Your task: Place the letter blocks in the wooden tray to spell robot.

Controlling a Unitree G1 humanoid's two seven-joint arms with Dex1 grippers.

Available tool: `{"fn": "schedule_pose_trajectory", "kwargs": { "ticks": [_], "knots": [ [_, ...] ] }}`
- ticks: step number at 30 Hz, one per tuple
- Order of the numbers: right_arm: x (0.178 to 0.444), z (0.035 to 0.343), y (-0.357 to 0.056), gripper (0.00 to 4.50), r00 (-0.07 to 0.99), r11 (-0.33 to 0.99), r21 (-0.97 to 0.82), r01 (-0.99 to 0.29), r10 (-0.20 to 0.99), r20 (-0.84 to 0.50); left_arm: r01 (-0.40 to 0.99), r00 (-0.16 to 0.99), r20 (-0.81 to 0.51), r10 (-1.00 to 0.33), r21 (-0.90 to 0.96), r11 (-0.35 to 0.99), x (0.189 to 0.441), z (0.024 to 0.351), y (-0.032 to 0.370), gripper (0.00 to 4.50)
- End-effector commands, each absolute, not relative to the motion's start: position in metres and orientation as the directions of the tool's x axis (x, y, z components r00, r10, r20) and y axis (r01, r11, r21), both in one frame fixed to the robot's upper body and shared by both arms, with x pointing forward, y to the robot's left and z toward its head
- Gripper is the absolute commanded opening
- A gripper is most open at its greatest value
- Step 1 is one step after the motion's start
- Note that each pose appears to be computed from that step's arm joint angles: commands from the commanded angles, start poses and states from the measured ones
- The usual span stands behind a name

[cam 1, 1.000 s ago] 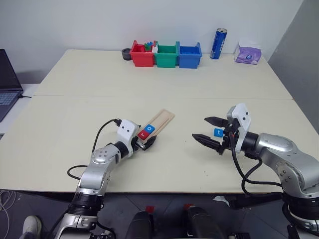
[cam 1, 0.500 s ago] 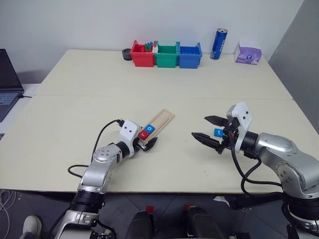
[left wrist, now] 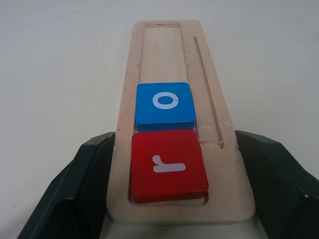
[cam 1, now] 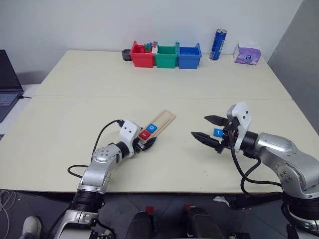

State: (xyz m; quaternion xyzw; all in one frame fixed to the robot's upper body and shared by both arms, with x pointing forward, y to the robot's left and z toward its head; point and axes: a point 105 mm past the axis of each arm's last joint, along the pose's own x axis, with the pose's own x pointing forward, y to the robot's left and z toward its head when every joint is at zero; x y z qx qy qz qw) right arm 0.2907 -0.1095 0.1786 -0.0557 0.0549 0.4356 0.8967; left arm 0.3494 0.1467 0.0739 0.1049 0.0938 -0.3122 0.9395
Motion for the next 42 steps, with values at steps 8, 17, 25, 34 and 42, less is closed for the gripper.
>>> {"fn": "schedule_pose_trajectory", "kwargs": {
  "ticks": [8, 17, 25, 34, 42],
  "knots": [
    [0.274, 0.174, -0.122, 4.50, 0.484, 0.460, -0.153, -0.875, 0.844, -0.232, 0.873, 0.480, -0.228, -0.847, 0.221, 0.435, 0.330, 0.101, 0.141, 3.40],
    [0.269, 0.162, -0.126, 4.50, 0.362, 0.321, -0.177, -0.930, 0.879, -0.311, 0.948, 0.244, -0.358, -0.901, 0.282, 0.144, 0.329, 0.096, 0.153, 3.40],
    [0.266, 0.166, -0.121, 4.50, 0.335, 0.301, -0.155, -0.941, 0.895, -0.296, 0.959, 0.133, -0.372, -0.919, 0.283, 0.024, 0.325, 0.087, 0.142, 3.40],
    [0.264, 0.168, -0.116, 4.50, 0.327, 0.297, -0.142, -0.944, 0.900, -0.289, 0.959, 0.097, -0.369, -0.925, 0.282, -0.012, 0.326, 0.082, 0.135, 3.40],
    [0.266, 0.171, -0.116, 4.50, 0.337, 0.309, -0.140, -0.941, 0.897, -0.286, 0.956, 0.087, -0.383, -0.920, 0.290, -0.030, 0.327, 0.078, 0.135, 3.40]
  ]
}}
